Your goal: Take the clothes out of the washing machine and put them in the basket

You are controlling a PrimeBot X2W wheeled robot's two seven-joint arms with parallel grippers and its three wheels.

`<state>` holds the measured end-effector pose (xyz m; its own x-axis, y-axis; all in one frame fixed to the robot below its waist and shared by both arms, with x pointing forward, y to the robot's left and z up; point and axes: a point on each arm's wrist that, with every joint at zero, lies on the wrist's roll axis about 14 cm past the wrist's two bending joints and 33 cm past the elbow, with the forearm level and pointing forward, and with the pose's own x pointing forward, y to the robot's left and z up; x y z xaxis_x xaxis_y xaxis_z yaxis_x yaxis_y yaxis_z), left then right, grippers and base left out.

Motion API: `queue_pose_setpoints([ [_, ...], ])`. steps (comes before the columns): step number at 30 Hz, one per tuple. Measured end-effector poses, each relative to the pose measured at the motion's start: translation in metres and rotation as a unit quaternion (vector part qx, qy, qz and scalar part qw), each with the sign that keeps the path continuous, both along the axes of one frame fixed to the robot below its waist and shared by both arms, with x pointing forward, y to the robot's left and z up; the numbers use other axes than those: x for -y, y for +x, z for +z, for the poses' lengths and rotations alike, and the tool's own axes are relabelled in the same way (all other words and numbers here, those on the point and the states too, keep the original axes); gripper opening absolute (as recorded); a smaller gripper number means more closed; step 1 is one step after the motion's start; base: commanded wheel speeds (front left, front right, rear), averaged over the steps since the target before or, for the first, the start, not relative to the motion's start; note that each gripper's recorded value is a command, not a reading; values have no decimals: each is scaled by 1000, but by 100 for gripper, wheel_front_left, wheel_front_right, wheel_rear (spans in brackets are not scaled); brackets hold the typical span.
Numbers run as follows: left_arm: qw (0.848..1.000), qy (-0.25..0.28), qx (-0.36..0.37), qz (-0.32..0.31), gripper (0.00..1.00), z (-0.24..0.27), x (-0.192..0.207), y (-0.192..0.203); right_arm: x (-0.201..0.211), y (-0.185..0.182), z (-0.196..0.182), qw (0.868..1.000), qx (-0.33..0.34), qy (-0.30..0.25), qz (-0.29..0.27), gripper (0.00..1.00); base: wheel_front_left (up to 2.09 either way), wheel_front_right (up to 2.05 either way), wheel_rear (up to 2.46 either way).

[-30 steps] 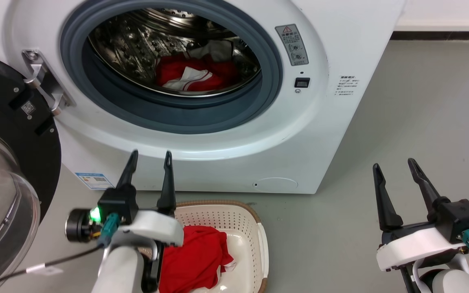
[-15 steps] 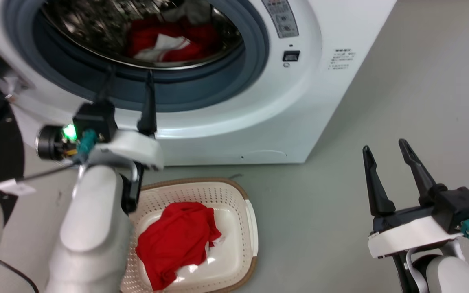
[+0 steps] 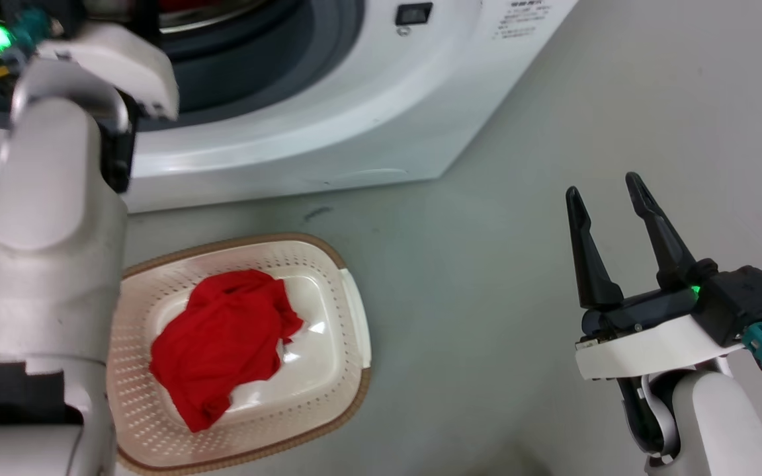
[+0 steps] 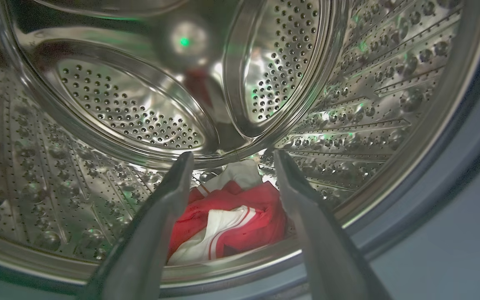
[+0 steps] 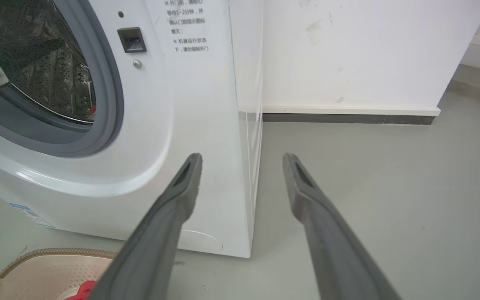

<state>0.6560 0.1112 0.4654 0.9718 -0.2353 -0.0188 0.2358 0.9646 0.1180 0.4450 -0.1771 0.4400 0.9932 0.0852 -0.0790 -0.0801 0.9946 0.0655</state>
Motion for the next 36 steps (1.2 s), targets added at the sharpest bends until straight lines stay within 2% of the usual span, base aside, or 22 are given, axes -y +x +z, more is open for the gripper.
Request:
queue_pose_setpoints([
  [4, 999, 16, -31, -6, 100, -23, 11, 25, 11, 0, -17, 1000, -17, 3, -15, 100, 0, 0, 0],
  [12, 994, 53, -93, 1, 100, -60, 7, 76, 25, -6, -44, 998, -54, 12, -37, 100, 0, 0, 0],
  [18, 982, 76, -172, 13, 100, -95, -1, 101, 32, -8, -57, 996, -73, 17, -48, 100, 0, 0, 0],
  [26, 945, 91, -311, 45, 100, -143, -21, 117, 39, -14, -71, 993, -96, 20, -62, 100, 0, 0, 0],
  [30, 918, 88, -382, 53, 100, -168, -21, 111, 42, -18, -78, 992, -109, 18, -68, 100, 0, 0, 0],
  [31, 918, 88, -382, 53, 100, -168, -21, 111, 42, -18, -78, 992, -109, 18, -68, 100, 0, 0, 0],
  [32, 906, 85, -411, 55, 100, -178, -20, 107, 43, -19, -81, 991, -113, 19, -69, 100, 0, 0, 0],
  [33, 900, 82, -424, 56, 100, -182, -19, 105, 43, -20, -81, 991, -114, 19, -70, 100, 0, 0, 0],
  [36, 890, 72, -447, 63, 100, -185, -16, 103, 44, -21, -81, 991, -115, 18, -72, 100, 0, 0, 0],
])
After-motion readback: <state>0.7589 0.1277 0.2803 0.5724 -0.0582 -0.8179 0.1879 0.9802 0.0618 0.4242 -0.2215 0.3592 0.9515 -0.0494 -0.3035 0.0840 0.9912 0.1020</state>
